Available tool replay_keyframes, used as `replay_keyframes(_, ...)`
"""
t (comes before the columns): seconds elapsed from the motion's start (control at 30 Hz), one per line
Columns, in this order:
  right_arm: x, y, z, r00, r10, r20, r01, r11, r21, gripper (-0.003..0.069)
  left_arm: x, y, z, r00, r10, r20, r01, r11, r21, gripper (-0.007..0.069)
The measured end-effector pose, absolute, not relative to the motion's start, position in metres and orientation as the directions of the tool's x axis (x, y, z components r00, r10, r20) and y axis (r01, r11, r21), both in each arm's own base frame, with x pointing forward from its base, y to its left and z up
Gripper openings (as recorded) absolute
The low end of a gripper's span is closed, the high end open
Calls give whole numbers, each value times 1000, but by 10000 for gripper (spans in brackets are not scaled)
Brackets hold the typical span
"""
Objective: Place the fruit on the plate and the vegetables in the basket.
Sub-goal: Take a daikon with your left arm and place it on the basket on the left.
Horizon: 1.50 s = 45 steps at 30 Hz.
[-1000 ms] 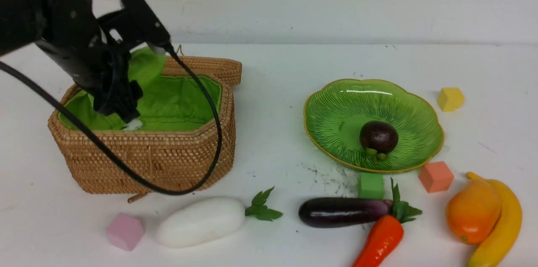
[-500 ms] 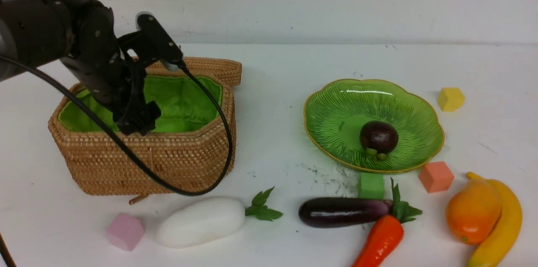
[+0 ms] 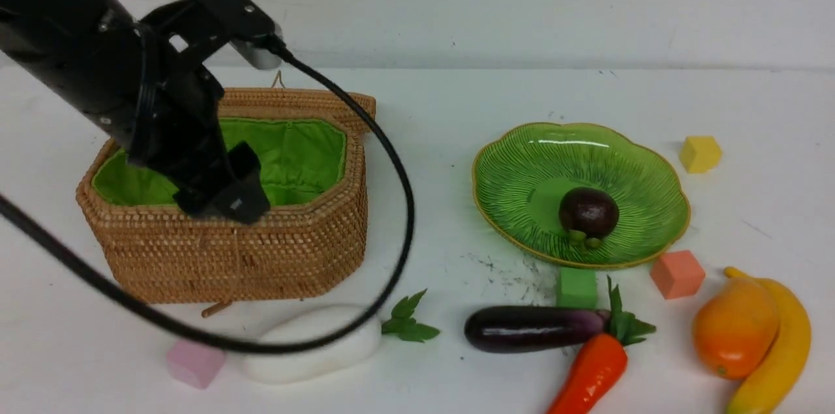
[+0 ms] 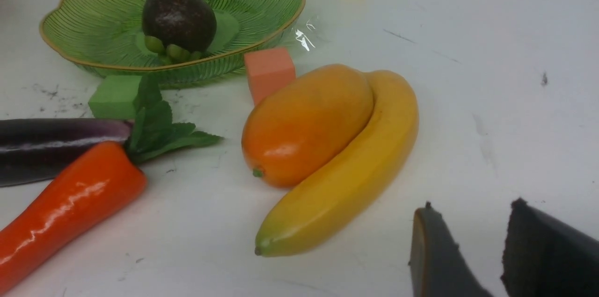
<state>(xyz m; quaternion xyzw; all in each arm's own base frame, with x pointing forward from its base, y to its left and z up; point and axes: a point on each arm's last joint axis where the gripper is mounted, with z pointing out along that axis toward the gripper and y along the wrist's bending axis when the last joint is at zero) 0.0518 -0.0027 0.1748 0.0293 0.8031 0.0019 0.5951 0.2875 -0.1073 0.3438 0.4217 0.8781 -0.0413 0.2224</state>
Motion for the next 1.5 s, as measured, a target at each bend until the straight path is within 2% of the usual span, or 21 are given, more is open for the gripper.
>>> replay_keyframes(0.07,52,-3,175,-290,49,-956,45,998,38,245,268,-129,328,-532,759,-376,816,578,11,573)
replay_keyframes(0.13,52,-3,175,-290,49,-956,45,998,38,245,260,-141,310,-515,783,-347,840,542,-24,571)
replay_keyframes(0.2,52,-3,175,-290,49,-956,45,998,38,245,257,-151,290,-490,803,-340,854,520,-5,571)
replay_keyframes(0.43,52,-3,175,-290,49,-956,45,998,38,245,280,-157,242,-465,816,-344,846,524,99,576)
replay_keyframes(0.73,52,-3,175,-290,49,-956,45,998,38,245,302,-163,198,-454,846,-281,856,501,127,642)
replay_keyframes(0.83,52,-3,175,-290,49,-956,45,998,38,245,304,-164,188,-454,854,-257,862,493,116,642)
replay_keyframes(0.93,52,-3,175,-290,49,-956,45,998,38,245,303,-164,177,-446,870,-211,878,471,85,605)
replay_keyframes(1.07,52,-3,175,-290,49,-956,45,998,38,245,298,-164,174,-452,875,-173,886,464,30,507)
replay_keyframes(1.27,52,-3,175,-290,49,-956,45,998,38,245,291,-163,180,-465,872,-154,883,469,-13,510)
replay_keyframes(1.37,52,-3,175,-290,49,-956,45,998,38,245,287,-161,193,-463,869,-176,884,468,-10,510)
replay_keyframes(1.5,52,-3,175,-290,49,-956,45,998,38,245,273,-153,236,-410,883,-230,900,432,51,510)
